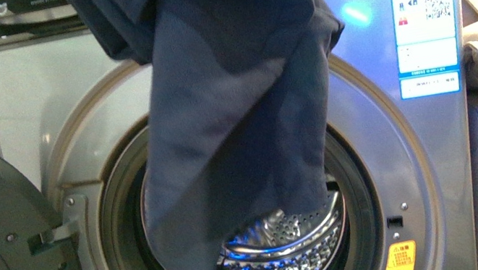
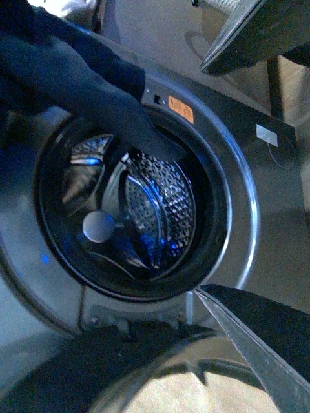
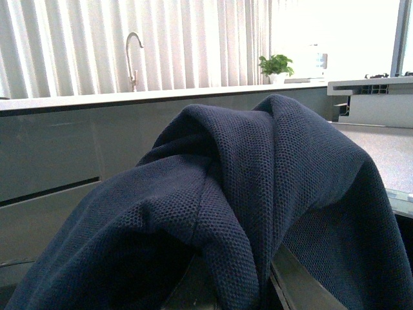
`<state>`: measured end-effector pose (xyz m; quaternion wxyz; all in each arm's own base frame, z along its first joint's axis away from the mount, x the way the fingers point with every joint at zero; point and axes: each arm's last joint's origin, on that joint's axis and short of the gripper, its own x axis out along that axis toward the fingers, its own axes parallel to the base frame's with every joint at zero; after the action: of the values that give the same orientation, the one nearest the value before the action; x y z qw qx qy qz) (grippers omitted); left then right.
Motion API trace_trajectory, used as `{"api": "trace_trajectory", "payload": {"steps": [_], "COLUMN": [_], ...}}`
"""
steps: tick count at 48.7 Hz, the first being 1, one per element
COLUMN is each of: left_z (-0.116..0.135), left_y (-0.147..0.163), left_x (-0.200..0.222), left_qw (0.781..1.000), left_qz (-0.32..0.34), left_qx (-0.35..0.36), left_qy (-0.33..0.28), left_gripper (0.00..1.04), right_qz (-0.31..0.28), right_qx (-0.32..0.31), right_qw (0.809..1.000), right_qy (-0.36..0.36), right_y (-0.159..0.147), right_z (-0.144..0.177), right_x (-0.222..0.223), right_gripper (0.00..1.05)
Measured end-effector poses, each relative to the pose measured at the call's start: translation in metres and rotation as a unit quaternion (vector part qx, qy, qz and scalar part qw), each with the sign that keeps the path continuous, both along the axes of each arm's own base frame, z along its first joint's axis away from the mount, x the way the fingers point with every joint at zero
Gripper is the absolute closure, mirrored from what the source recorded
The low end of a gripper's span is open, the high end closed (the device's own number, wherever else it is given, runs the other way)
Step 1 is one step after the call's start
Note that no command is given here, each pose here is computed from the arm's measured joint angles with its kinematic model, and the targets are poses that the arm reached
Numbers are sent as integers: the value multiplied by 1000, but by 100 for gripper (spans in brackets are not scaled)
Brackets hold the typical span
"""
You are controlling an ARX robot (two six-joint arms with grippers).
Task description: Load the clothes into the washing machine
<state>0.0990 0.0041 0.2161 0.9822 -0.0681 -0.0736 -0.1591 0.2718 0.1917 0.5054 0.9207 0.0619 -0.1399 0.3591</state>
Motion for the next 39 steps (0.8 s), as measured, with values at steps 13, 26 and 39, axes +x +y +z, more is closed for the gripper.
{"api": "trace_trajectory", "payload": {"steps": [13,26,39], "left_z": [76,141,161], "left_y": [-5,-6,-34], "left_x": [11,39,45], "left_qw": [995,985,972], "left_qz": [-53,-81,-148], "left_qx": [33,65,99], "left_qy": [-75,-134,-155], "left_gripper": [6,6,6], "right_qz": [0,0,0], "right_qx": [0,0,0], "right_qw": [1000,1000,1000], "right_qy": [0,0,0], "right_y": [0,0,0], "right_z": [0,0,0], "right_x": [0,0,0], "right_gripper": [98,98,98]}}
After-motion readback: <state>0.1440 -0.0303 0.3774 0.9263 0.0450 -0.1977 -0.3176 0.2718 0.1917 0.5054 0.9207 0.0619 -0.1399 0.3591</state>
